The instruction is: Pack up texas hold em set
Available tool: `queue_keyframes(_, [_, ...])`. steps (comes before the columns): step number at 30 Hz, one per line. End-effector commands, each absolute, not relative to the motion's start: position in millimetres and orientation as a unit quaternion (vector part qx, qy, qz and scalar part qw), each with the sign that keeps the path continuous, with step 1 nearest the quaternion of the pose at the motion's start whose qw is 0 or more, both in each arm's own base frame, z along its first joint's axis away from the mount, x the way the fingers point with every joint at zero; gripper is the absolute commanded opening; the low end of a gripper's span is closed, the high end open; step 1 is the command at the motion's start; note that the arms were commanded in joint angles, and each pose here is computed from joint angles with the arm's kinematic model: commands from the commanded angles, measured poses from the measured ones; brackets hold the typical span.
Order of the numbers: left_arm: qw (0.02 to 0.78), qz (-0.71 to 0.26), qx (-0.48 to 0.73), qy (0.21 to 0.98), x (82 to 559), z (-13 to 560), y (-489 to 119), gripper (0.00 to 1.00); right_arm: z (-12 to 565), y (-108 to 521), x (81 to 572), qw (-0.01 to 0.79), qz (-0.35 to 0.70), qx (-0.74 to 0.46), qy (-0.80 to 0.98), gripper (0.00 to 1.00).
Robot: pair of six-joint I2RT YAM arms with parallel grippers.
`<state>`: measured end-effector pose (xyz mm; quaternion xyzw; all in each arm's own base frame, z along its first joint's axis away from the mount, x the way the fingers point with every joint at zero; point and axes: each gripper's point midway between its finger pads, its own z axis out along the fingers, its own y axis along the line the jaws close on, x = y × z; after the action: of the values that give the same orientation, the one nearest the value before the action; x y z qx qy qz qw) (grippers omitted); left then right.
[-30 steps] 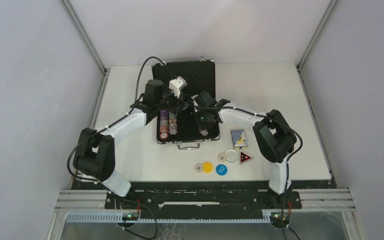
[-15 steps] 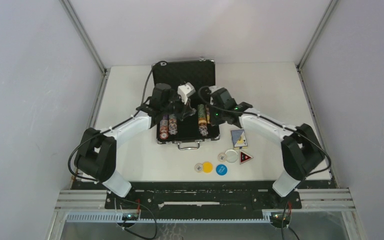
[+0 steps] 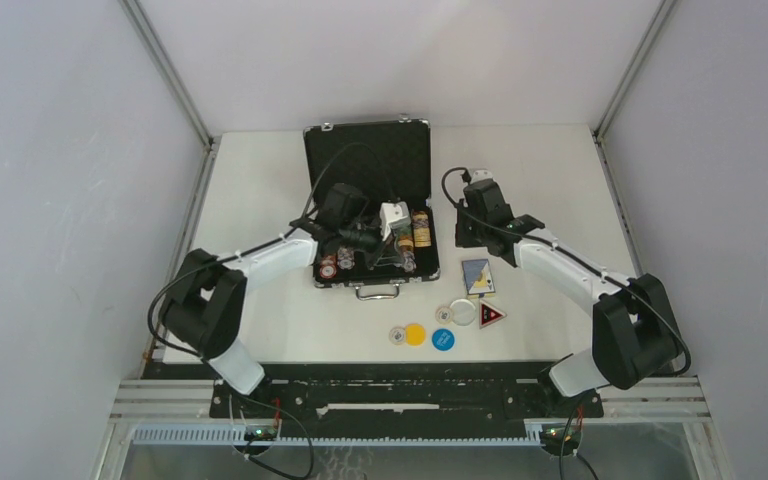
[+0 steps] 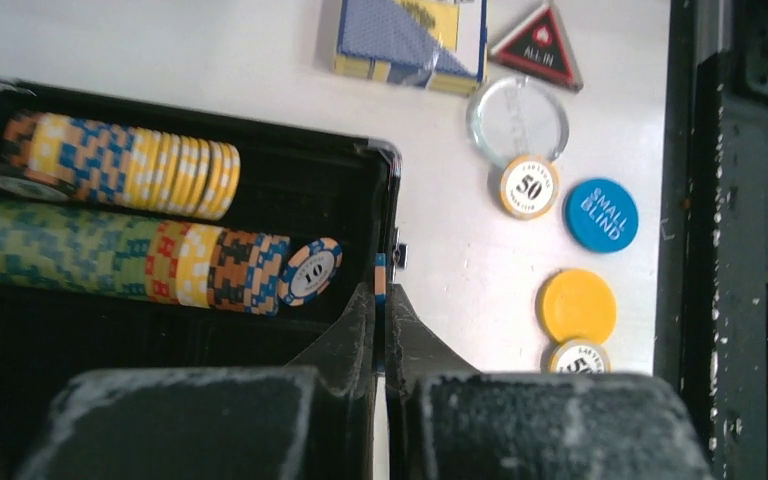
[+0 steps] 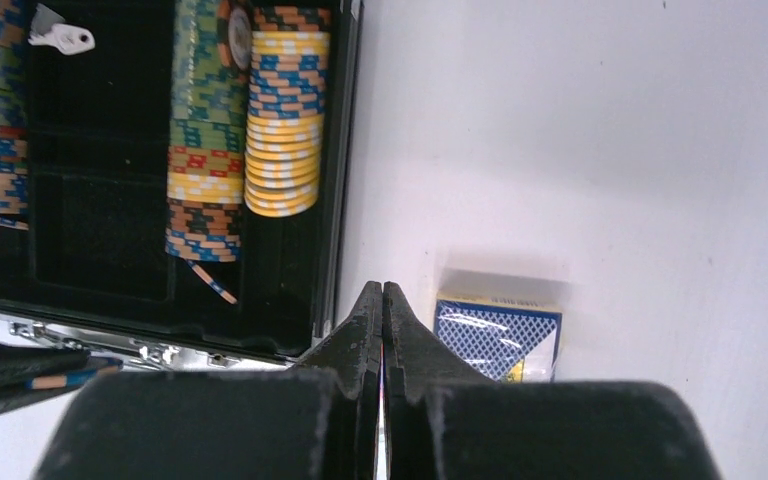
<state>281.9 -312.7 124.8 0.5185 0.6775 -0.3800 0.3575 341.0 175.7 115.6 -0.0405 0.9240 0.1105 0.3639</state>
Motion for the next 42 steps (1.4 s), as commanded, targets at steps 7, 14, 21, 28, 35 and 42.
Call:
queue_keyframes(7, [0.331,-0.324,0.562,0.685,299.8,93.5,-327.2,0.00,115.0,172.8,342.4,0.380,0.113,-0.032,0.917,0.00])
queue_keyframes(14, [0.337,-0.319,0.564,0.683,314.1,96.4,-336.0,0.00,112.9,173.4,344.8,0.379,0.117,-0.035,0.917,0.00])
queue_keyframes(21, [0.318,-0.326,0.573,0.681,312.5,91.2,-338.1,0.00,108.0,170.3,345.2,0.373,0.112,-0.031,0.921,0.00])
queue_keyframes(28, [0.300,-0.347,0.577,0.676,297.7,87.9,-336.8,0.00,101.3,171.6,346.0,0.365,0.114,-0.030,0.924,0.00])
queue_keyframes(35, [0.295,-0.339,0.572,0.686,297.1,76.2,-339.2,0.00,98.6,174.6,345.5,0.360,0.120,-0.033,0.925,0.00])
queue_keyframes(42, [0.293,-0.316,0.571,0.699,306.4,63.6,-337.6,0.00,99.1,173.3,345.0,0.360,0.118,-0.034,0.925,0.00])
